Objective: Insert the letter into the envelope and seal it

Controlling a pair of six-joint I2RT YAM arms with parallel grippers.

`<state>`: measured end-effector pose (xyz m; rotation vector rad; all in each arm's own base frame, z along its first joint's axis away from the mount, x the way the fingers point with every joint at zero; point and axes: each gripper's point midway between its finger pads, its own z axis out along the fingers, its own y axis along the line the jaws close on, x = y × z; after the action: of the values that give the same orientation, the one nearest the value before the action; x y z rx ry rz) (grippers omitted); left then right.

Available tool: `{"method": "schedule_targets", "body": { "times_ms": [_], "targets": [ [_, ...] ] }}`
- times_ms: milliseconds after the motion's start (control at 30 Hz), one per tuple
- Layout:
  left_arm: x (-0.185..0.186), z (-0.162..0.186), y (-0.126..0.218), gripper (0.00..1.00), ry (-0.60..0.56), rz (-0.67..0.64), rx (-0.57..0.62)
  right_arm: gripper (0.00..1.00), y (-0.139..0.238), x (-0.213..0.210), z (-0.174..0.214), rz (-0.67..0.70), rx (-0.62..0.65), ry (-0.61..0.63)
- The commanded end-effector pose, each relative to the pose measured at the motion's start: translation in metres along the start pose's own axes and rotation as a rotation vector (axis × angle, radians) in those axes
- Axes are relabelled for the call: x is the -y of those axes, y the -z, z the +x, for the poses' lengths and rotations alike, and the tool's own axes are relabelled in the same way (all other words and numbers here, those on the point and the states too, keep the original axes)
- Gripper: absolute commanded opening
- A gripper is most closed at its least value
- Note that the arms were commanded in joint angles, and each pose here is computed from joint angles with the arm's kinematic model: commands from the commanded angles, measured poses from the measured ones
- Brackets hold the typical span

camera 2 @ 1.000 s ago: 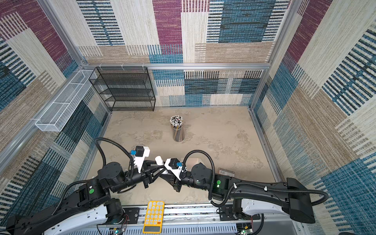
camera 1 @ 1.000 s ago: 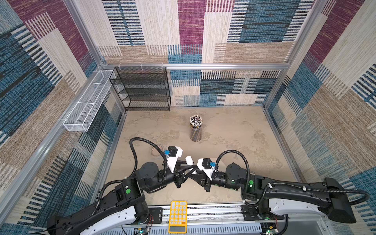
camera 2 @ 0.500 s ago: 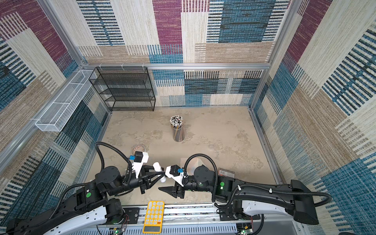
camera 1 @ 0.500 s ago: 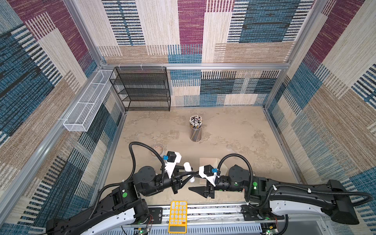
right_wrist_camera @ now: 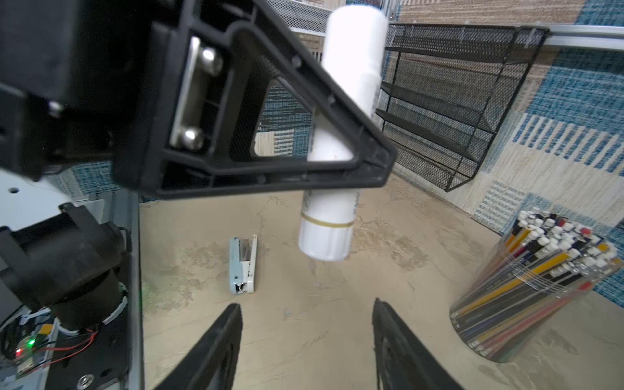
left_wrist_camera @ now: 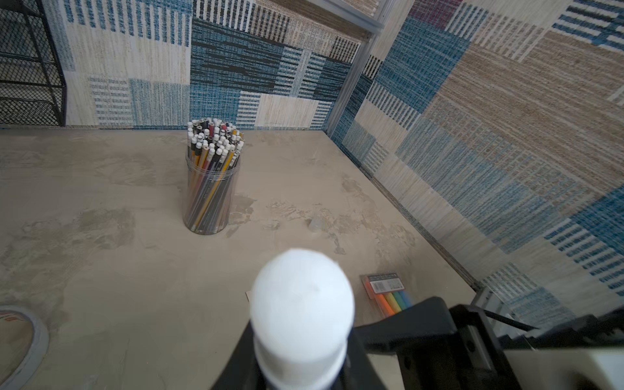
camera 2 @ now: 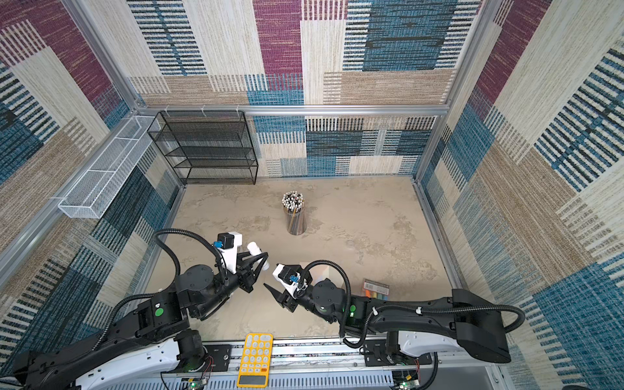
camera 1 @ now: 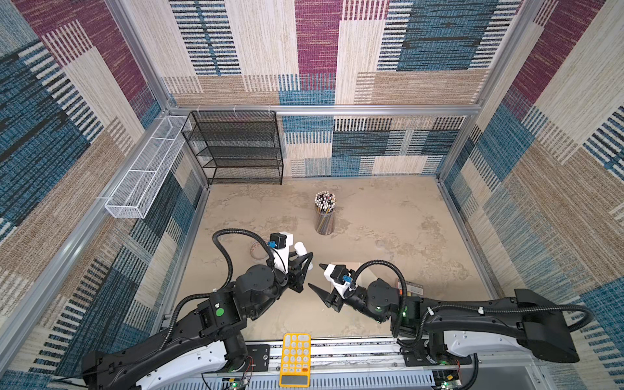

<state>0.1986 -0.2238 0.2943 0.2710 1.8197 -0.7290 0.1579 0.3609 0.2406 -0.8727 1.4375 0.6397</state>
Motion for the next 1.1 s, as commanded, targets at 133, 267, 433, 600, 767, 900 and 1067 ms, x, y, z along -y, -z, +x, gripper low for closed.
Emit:
{"method": "schedule_targets", "body": {
  "times_ms": [133, 267, 433, 600, 767, 900, 1067],
  "targets": [
    [-0.001, -0.022, -0.005, 0.00, 0.087, -0.035, 0.094, 0.60, -0.014, 0.022, -0.029, 0.162, 0.113, 0.031],
    [0.001, -0.019, -0.009, 0.00, 0.103, -0.028, 0.090, 0.57, -0.023, 0.026, -0.028, 0.207, 0.109, 0.044],
    [0.004, -0.017, -0.012, 0.00, 0.107, -0.020, 0.079, 0.50, -0.029, 0.027, -0.027, 0.235, 0.114, 0.039],
    [0.004, -0.017, -0.011, 0.00, 0.111, -0.013, 0.080, 0.37, -0.031, 0.030, -0.027, 0.253, 0.111, 0.026],
    [0.006, -0.015, -0.012, 0.00, 0.115, -0.005, 0.076, 0.26, -0.032, 0.029, -0.027, 0.247, 0.111, 0.016],
    [0.006, -0.011, -0.015, 0.00, 0.115, -0.001, 0.063, 0.24, -0.033, 0.028, -0.026, 0.241, 0.110, 0.011],
    [0.010, -0.003, -0.018, 0.00, 0.102, 0.015, 0.026, 0.22, -0.031, 0.025, -0.030, 0.222, 0.115, -0.002]
  ]
}}
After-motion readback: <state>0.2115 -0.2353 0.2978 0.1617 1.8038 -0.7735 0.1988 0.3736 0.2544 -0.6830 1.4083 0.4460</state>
